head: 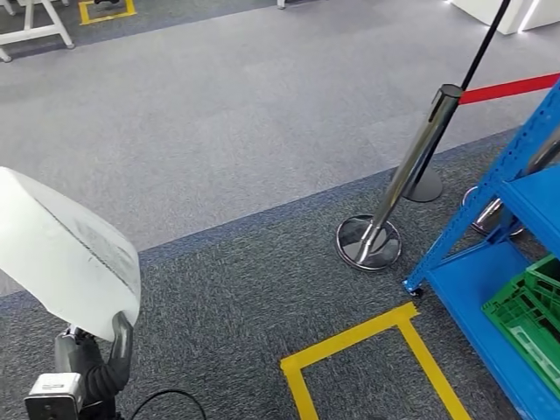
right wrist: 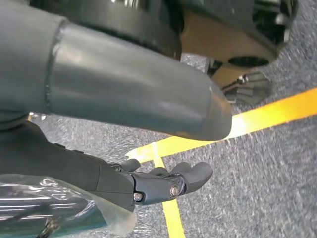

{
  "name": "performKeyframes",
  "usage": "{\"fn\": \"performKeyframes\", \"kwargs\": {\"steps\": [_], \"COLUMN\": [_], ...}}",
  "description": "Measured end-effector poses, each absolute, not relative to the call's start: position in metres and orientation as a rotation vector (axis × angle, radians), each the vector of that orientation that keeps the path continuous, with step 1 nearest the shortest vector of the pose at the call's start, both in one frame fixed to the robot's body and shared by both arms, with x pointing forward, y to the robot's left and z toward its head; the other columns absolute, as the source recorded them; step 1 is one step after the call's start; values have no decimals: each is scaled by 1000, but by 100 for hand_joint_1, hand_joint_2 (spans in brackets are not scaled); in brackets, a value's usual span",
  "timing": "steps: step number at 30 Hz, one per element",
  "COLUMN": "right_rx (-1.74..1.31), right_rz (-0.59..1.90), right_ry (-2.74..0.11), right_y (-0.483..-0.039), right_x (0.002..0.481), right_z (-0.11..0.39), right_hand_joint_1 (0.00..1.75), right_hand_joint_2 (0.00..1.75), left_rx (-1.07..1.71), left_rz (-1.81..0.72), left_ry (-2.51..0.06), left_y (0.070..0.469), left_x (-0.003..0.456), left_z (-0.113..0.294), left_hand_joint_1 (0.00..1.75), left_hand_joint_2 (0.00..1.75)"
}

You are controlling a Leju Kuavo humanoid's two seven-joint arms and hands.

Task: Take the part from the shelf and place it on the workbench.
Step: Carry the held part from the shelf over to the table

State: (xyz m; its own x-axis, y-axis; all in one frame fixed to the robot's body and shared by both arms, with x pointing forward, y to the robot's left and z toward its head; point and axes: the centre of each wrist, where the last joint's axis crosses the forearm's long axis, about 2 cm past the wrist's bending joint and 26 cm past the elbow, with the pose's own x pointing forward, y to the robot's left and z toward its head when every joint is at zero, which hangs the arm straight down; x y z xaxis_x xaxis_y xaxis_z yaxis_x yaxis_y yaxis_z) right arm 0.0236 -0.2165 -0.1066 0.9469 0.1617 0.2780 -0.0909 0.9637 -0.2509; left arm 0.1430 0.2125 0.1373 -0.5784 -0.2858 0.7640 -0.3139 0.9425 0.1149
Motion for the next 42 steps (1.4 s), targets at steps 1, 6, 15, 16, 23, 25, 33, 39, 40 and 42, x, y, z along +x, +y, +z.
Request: {"fn": "performKeyframes", "kwargs": {"steps": [1,6,15,16,23,25,33,39,40,42], "right_rx": [-235,-229,-214,-214,-214,-215,-213,-212,-212,-212], "right_rz": [133,141,189,192,196,196,203,209,210,216], "right_ry": [-301,-300,-310,-311,-306,-308,-319,-310,-310,-311], "right_y": [-216,-216,-215,-215,-215,-215,-214,-214,-214,-214], "right_x": [25,27,28,29,28,29,33,28,28,29], "right_z": [-106,-106,-106,-106,-106,-106,-106,-106,-106,-106], "right_hand_joint_1": [0,0,0,0,0,0,0,0,0,0], "right_hand_joint_2": [0,0,0,0,0,0,0,0,0,0], "left_rx": [428,439,486,491,503,504,507,506,506,504], "left_rz": [44,54,65,66,67,68,76,82,82,82], "left_ry": [-2215,-2215,-2193,-2190,-2185,-2184,-2187,-2188,-2188,-2189], "left_y": [214,217,226,227,229,230,229,228,228,228], "left_x": [142,143,140,139,137,137,136,137,137,137], "left_z": [137,138,135,135,134,134,136,137,137,137], "left_hand_joint_1": [175,175,175,175,175,175,175,175,175,175], "left_hand_joint_2": [175,175,175,175,175,175,175,175,175,175]}}
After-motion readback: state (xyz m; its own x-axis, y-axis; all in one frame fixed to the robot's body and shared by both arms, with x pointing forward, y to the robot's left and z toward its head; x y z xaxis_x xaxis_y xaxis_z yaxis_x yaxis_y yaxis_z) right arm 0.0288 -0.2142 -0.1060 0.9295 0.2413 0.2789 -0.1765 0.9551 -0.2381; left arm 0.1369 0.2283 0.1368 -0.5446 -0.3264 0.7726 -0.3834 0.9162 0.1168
